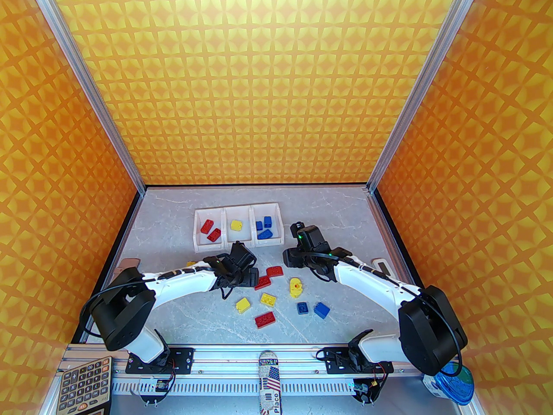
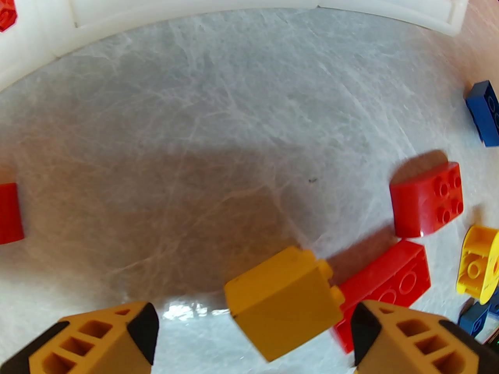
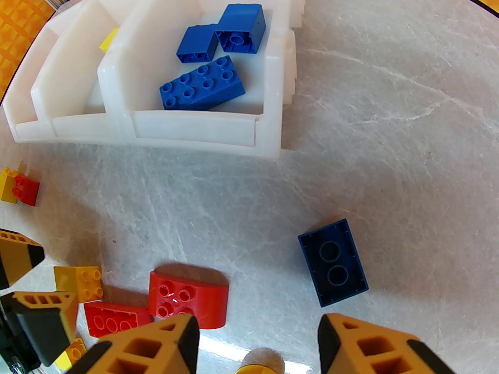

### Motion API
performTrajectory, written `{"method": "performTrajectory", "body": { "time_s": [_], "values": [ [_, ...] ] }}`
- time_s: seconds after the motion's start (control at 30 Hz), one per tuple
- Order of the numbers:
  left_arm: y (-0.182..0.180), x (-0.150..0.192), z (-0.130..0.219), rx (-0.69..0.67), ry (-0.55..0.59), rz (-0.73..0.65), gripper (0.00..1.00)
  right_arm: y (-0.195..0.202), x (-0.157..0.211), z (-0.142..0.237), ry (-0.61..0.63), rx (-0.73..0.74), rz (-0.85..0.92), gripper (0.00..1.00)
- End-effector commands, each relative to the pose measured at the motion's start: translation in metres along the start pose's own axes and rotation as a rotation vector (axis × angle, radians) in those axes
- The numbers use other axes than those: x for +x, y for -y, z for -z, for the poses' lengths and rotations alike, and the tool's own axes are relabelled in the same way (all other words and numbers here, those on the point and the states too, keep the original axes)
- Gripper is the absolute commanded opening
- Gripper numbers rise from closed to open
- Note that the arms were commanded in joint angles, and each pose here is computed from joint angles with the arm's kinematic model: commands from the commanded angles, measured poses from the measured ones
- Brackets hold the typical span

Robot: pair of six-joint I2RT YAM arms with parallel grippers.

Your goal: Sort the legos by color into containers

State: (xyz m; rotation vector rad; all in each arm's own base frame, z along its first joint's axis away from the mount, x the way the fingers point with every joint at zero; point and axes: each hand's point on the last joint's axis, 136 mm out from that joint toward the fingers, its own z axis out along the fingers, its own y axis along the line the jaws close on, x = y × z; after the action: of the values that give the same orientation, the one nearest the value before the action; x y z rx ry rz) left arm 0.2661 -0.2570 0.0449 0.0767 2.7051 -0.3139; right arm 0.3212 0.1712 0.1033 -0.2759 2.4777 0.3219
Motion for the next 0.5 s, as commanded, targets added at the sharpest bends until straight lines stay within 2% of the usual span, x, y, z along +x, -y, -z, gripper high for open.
{"method": "performTrajectory", "body": {
  "time_s": [0.0,0.13,0.27,0.47],
  "values": [
    [0.016,-0.009,-0.001,0.045,0.014,0.03,0.8,0.003,0.001,0.004,0.01,0.022,-0.008,0.55],
    [0.018,-0.007,-0.006,0.044,0.0,0.029,0.74,0.004,0.003,0.002,0.005,0.025,-0.008,0.55],
    [0.019,-0.007,-0.008,0.043,-0.005,0.025,0.73,0.004,0.003,0.001,0.004,0.025,-0.007,0.55],
    [0.024,-0.01,-0.014,0.044,-0.008,0.009,0.64,0.005,0.003,0.001,0.002,0.028,-0.007,0.56]
  ]
}}
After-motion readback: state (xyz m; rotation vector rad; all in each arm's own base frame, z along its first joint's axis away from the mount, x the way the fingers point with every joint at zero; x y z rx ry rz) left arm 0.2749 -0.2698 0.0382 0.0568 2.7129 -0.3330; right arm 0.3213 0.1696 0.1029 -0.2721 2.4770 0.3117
